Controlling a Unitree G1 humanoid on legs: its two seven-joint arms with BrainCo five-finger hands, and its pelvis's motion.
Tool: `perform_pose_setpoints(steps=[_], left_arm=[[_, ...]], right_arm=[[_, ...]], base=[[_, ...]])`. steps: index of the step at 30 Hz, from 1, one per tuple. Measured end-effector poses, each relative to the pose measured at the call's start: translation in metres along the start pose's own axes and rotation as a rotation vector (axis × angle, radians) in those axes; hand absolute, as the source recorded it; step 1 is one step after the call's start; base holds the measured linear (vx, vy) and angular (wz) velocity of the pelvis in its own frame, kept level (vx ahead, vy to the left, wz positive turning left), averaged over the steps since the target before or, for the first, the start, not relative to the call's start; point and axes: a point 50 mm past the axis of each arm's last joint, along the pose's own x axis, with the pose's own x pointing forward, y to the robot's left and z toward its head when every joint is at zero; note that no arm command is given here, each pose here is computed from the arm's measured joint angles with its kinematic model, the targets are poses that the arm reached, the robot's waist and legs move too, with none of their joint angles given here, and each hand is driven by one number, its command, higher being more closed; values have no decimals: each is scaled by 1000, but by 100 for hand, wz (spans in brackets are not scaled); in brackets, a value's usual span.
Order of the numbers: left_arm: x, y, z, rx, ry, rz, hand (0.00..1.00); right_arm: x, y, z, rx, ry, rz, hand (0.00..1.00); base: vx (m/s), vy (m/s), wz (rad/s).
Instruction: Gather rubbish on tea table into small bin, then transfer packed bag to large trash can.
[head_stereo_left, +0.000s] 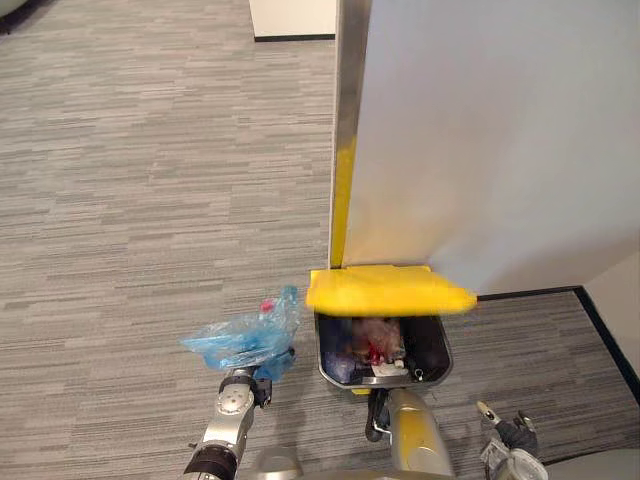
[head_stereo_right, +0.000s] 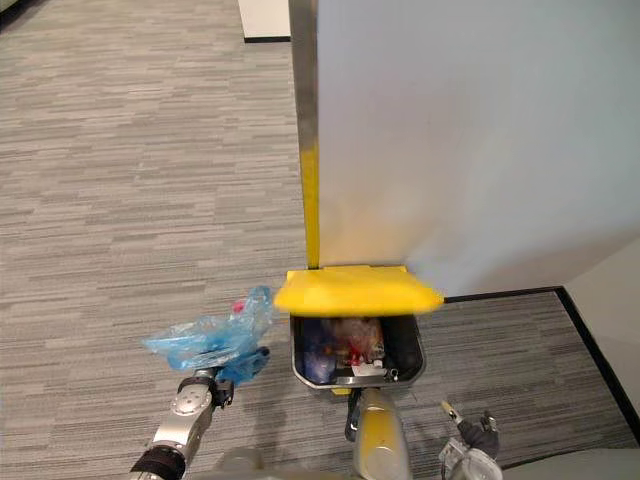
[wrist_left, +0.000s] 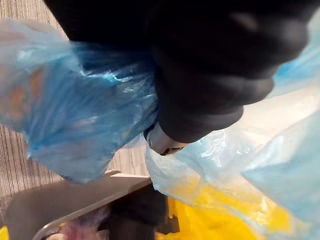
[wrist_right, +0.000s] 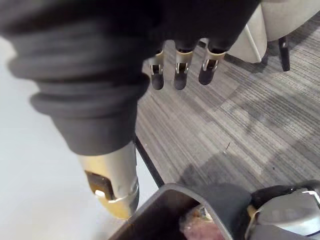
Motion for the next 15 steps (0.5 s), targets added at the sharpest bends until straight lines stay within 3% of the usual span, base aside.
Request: perform_pose_setpoints(steps=[8,11,15], left_arm=[[0,-9,13,3,-58,-28,100],[0,-7,13,12,-59,-26,100],[-2,-1,8,55,-49,-32,100]], right_arm=[[-6,33,-5,-42,6,124,0],[-8,57,1,-80,-14,220,0],[-16,114,20,-183,-98,411,0]], base=[[81,-60,27],[-57,-32,36],[-91,-79,34]])
